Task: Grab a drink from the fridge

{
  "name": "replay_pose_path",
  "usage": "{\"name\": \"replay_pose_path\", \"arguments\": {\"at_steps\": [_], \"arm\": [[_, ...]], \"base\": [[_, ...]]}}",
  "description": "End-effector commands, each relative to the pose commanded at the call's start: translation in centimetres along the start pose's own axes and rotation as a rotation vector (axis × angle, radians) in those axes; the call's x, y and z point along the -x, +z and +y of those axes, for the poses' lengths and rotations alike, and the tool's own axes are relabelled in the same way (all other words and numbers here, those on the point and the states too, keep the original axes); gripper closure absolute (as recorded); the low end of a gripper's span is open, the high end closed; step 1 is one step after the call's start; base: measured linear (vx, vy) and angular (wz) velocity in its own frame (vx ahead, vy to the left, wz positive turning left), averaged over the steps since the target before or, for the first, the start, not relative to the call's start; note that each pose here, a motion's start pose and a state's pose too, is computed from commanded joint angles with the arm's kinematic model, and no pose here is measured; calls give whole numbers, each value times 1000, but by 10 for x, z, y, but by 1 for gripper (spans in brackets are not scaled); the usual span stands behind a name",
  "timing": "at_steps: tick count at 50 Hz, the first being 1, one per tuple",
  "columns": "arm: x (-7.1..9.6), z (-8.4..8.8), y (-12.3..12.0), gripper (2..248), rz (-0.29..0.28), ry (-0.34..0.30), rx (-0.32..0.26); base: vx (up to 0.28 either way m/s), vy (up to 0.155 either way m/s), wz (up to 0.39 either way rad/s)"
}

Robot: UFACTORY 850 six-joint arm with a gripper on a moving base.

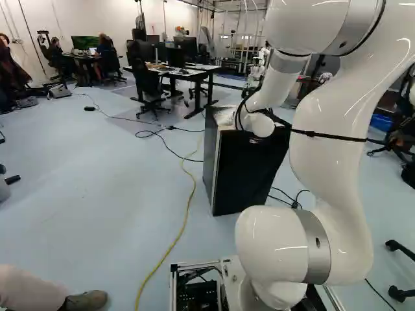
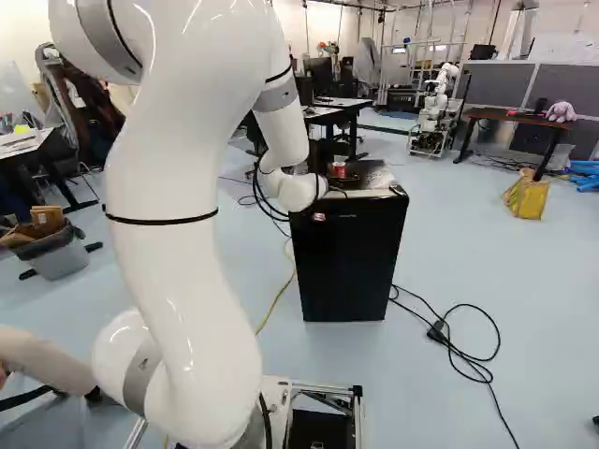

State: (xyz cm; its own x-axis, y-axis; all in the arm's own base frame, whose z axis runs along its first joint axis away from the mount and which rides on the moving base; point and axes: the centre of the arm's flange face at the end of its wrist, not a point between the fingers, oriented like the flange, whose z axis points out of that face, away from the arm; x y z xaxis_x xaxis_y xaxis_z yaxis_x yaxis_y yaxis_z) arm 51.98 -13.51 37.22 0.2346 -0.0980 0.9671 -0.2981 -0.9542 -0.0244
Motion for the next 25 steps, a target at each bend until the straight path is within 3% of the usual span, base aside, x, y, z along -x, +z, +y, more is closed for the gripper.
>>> {"name": "replay_pose_path", "arguments": {"at_steps": [25], "arm": [[-3,-2,27,3,15,0,-2]], "base": [[0,0,0]]}}
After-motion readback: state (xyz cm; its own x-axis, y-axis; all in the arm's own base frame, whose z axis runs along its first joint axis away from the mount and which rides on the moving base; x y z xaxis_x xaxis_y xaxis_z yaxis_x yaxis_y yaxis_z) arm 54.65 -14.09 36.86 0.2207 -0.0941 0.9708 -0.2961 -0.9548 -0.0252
